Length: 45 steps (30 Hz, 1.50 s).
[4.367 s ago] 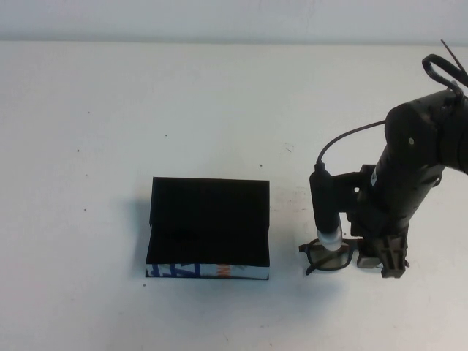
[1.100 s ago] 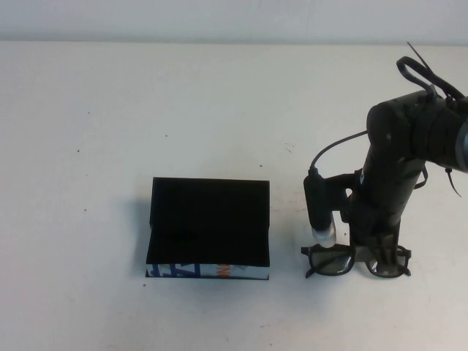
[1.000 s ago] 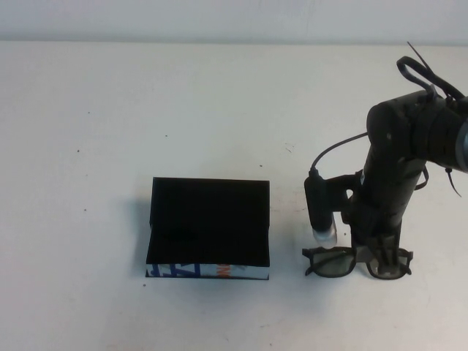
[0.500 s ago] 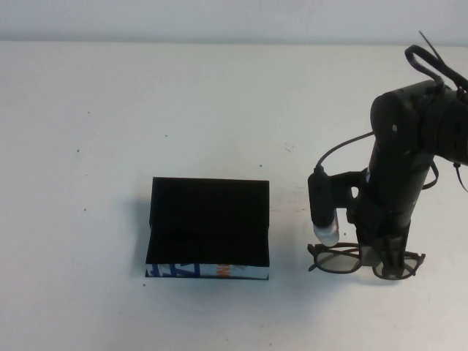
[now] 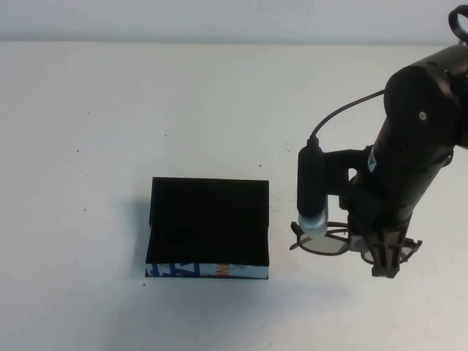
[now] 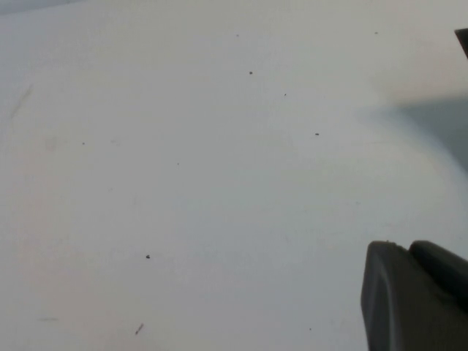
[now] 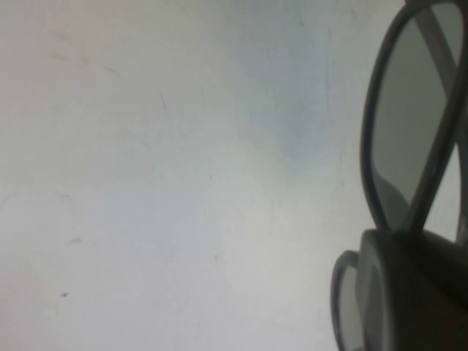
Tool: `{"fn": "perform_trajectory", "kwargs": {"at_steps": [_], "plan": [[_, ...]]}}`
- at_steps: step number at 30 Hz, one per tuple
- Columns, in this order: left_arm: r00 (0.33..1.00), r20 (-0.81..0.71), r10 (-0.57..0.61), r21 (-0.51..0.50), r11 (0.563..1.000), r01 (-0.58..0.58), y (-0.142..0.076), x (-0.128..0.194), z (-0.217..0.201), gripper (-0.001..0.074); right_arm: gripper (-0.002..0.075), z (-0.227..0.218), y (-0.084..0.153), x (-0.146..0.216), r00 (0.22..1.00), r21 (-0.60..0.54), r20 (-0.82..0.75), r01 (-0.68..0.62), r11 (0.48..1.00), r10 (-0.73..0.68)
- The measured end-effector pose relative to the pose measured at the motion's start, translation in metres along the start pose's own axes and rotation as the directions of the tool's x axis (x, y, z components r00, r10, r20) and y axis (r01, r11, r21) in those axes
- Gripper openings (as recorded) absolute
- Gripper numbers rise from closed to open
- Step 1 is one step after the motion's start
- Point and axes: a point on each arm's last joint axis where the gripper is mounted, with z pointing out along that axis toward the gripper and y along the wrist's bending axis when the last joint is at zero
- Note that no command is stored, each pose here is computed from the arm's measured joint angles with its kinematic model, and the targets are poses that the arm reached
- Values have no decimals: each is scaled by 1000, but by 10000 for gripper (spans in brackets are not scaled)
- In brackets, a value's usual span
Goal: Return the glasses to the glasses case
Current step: Place the glasses in the glasses case
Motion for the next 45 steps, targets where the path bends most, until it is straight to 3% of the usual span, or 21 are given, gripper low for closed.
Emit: {"fn": "perform_trajectory", "kwargs": {"at_steps": [6,24,45], "plan": [[1000,0,0,0,1000,0,0,0,0,0,2,-4,8,-35,997,16,25,72,997,-73],[1000,0,0,0,1000,0,0,0,0,-1,2,21,-12,-137,973,66,91,206,976,-211],[1000,0,0,0,1000,0,0,0,0,-1,2,47,-9,-154,972,10,91,215,977,-215]]}}
